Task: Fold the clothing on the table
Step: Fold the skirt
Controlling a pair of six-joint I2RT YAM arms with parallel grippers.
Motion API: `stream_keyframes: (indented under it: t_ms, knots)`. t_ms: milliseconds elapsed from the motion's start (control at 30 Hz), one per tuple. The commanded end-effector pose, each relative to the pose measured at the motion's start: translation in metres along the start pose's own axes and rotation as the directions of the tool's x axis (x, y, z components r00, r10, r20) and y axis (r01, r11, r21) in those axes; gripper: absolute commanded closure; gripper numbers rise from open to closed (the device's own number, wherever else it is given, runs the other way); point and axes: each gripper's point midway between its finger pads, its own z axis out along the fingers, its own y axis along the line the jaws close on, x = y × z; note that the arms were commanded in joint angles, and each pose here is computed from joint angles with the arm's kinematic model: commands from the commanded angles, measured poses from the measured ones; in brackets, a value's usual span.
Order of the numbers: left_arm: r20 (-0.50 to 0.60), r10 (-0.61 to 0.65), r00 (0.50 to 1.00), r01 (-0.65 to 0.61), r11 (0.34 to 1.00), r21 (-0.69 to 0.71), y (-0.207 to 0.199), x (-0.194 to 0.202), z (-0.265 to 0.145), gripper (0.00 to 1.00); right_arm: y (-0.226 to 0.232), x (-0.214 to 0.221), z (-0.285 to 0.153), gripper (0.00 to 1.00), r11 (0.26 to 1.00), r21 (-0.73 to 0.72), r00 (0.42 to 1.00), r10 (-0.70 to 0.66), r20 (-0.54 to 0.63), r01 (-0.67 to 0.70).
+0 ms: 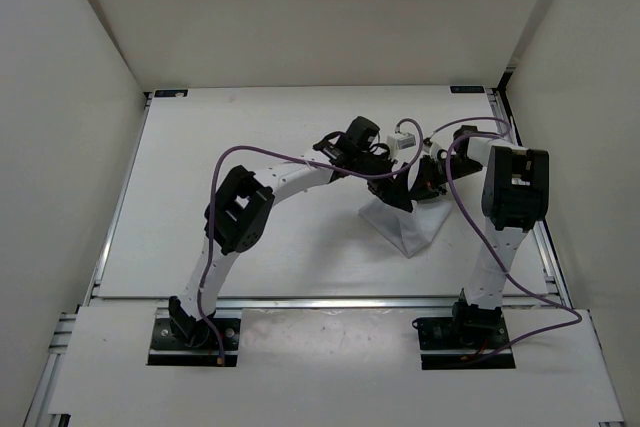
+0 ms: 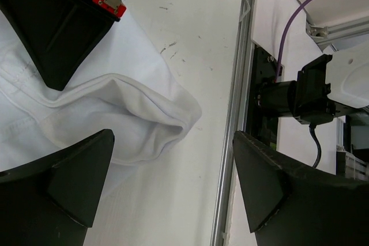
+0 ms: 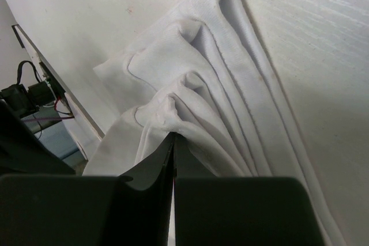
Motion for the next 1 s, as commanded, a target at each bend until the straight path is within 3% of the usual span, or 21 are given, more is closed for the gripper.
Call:
stream_keyframes:
  t_ms: [0, 300, 533, 833, 933, 967]
  knots:
    - [0.022, 0.031, 0.999, -0.033, 0.997, 0.065, -0.016, -0.013, 0.001, 0.06, -0.003, -0.005, 0.001, 1.00, 1.000, -0.002, 1.000, 0.008, -0.002, -0.008]
    - [0.012, -0.012, 1.000, 0.011, 0.991, 0.136, -0.026, -0.007, 0.009, 0.11, -0.007, -0.004, 0.001, 1.00, 1.000, 0.015, 1.000, 0.010, -0.004, -0.010]
    - [0.000, -0.032, 0.999, 0.031, 0.986, 0.164, -0.032, -0.004, 0.009, 0.22, -0.008, -0.006, 0.001, 1.00, 1.000, 0.016, 1.000, 0.014, 0.001, -0.014]
    - [-0.015, -0.046, 0.999, 0.048, 0.984, 0.173, -0.033, 0.001, 0.008, 0.21, -0.006, -0.008, 0.002, 1.00, 1.000, 0.011, 1.000, 0.008, 0.004, -0.008]
    - [-0.022, -0.058, 0.998, 0.061, 0.982, 0.178, -0.031, 0.006, 0.009, 0.37, -0.008, -0.006, 0.003, 1.00, 1.000, 0.017, 1.000, 0.010, 0.000, -0.010]
    - [-0.019, -0.055, 0.998, 0.057, 0.981, 0.183, -0.035, 0.004, 0.006, 0.47, -0.007, -0.006, 0.004, 1.00, 1.000, 0.021, 1.000, 0.015, -0.007, -0.015]
